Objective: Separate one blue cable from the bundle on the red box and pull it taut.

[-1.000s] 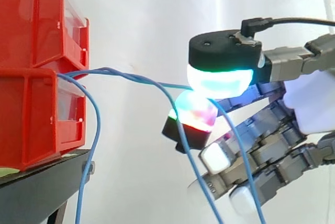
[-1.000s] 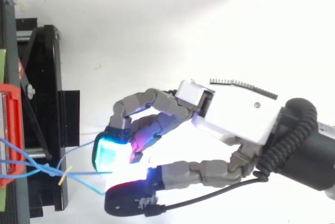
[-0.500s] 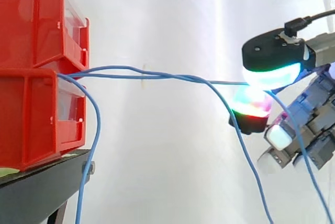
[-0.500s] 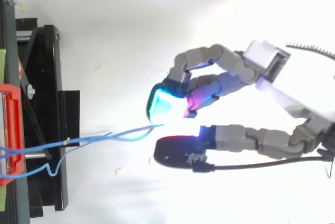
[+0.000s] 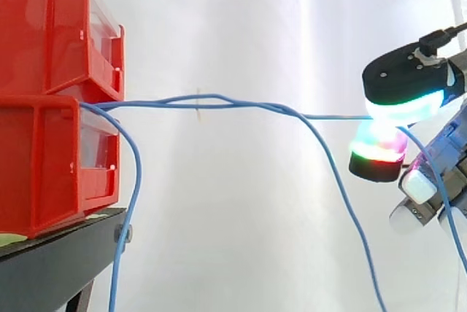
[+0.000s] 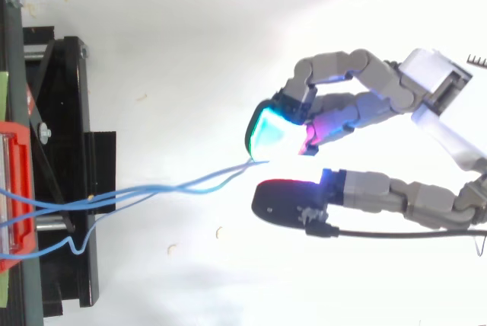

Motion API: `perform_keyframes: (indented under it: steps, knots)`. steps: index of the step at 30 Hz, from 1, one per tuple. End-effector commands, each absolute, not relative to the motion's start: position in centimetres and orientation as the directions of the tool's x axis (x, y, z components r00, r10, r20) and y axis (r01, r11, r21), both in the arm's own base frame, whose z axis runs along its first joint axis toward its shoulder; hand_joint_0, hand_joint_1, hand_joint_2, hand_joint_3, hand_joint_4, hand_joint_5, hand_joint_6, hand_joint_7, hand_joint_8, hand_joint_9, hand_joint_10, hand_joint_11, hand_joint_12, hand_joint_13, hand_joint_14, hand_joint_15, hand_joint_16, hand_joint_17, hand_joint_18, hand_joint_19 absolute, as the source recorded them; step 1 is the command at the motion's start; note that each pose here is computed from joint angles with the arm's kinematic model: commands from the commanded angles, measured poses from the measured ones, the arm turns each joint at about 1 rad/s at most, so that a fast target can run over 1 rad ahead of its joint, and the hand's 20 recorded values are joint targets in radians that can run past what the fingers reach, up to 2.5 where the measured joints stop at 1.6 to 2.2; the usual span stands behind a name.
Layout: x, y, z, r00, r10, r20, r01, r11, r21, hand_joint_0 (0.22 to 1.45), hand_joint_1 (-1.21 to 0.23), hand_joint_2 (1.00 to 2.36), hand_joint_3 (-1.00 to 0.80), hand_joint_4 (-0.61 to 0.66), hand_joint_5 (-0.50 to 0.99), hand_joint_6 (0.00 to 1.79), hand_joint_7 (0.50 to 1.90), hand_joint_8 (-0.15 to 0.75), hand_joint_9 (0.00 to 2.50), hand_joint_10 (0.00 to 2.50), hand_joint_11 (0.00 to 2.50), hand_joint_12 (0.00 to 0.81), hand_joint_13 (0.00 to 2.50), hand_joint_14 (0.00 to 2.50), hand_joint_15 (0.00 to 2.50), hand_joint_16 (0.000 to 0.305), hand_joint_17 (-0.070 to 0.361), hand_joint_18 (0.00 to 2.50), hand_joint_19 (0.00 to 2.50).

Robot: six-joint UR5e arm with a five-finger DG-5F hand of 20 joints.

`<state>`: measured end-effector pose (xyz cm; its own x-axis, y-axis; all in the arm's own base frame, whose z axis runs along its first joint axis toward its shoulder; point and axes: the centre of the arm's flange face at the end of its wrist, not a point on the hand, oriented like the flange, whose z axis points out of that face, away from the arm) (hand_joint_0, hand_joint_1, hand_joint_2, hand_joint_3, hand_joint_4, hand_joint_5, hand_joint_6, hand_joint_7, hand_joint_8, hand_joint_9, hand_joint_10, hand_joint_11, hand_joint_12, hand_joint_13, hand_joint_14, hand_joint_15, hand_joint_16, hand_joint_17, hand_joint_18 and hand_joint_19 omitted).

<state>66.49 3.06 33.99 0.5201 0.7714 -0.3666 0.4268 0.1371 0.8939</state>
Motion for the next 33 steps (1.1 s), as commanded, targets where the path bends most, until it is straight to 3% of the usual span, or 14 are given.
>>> perform_keyframes:
  steps: [1,5,10,25,33]
  knots:
    - [66.6,3.8,33.8,0.511,0.795,-0.326,0.408,0.110,0.907,0.53,-0.76,1.04,-0.09,0.07,-0.09,0.89,1.15,0.366,1.04,0.01,0.50,0.446,0.75,0.01,0.28,0.057,0.129,0.81,0.26]
    - [67.2,5.9,33.3,0.409,0.885,-0.224,0.391,0.051,0.919,0.53,-0.76,1.05,-0.09,0.07,-0.09,0.89,1.15,0.368,1.04,0.01,0.50,0.447,0.75,0.01,0.28,0.057,0.128,0.81,0.26]
    - [67.5,6.3,33.1,0.371,0.905,-0.207,0.384,0.053,0.922,0.54,-0.76,1.04,-0.09,0.07,-0.09,0.89,1.16,0.365,1.05,0.01,0.50,0.446,0.76,0.01,0.28,0.057,0.128,0.80,0.26]
    - [69.5,7.3,33.6,0.376,0.915,-0.146,0.253,0.051,0.966,0.54,-0.77,1.04,-0.08,0.07,-0.09,0.89,1.15,0.371,1.05,0.01,0.50,0.444,0.76,0.01,0.27,0.057,0.128,0.80,0.26]
    - [69.5,7.2,33.5,0.373,0.916,-0.145,0.254,0.050,0.966,0.54,-0.77,1.04,-0.08,0.07,-0.09,0.89,1.16,0.369,1.06,0.01,0.50,0.444,0.76,0.01,0.28,0.057,0.128,0.80,0.26]
